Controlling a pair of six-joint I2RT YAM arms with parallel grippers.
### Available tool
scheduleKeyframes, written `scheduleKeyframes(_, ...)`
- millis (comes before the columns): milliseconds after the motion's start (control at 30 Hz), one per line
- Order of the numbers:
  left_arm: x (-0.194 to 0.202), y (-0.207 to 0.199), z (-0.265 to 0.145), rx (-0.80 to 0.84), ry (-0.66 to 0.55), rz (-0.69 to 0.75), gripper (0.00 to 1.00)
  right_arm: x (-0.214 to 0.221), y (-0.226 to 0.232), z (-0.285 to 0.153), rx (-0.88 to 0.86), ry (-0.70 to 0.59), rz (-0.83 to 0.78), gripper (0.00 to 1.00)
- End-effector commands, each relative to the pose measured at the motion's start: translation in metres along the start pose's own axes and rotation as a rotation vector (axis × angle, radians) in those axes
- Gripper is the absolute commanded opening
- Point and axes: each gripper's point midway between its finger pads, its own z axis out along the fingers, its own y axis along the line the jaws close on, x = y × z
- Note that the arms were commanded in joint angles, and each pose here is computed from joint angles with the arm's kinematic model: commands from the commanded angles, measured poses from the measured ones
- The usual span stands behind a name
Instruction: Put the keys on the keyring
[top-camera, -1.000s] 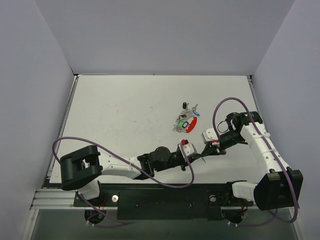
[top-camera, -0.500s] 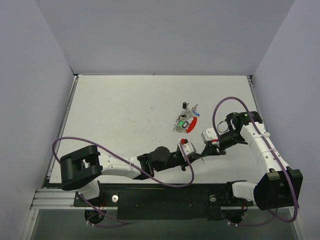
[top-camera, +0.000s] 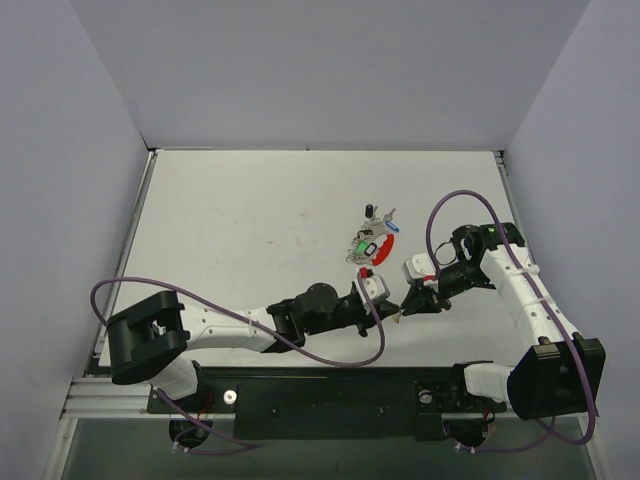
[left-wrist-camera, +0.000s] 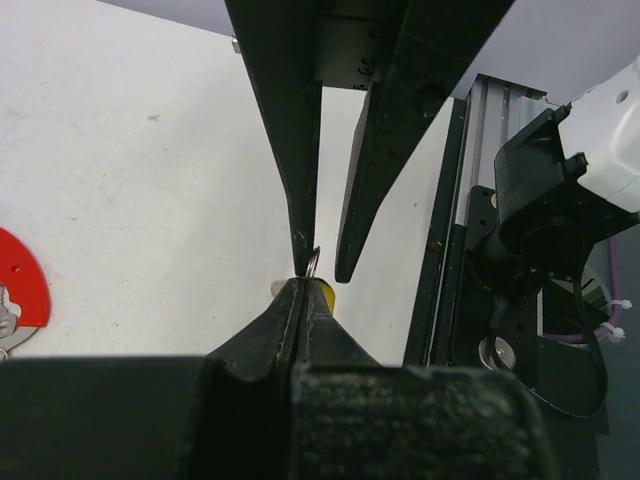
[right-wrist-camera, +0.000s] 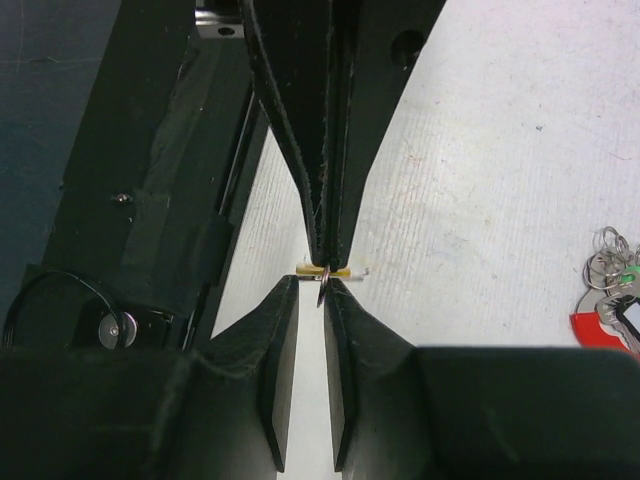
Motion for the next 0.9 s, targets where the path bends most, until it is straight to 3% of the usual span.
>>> scheduleKeyframes(0,-0.038,-0.004,-0.004,0.036,-0.022,-0.028,0.0,-0.023,0.042,0.002,-0.118,-0.089,0.225,0.16)
scheduleKeyframes(133,-0.033,-0.004,-0.006,0.072,0.032,-0.038,0.0,-0.027,0.04,0.001,-0.107,-0.102,0.243,0.27)
scheduleKeyframes(300,-0.024,-0.003,-0.007,0.121,0.126,-0.063,0.0,-0.03,0.037,-0.002,-0.084,-0.115,0.267,0.34)
scheduleKeyframes(867,-0.026,-0.005,-0.002,0.179,0.158,-0.122,0.0,-0.03,0.034,0.009,-0.148,-0.13,0.315,0.3)
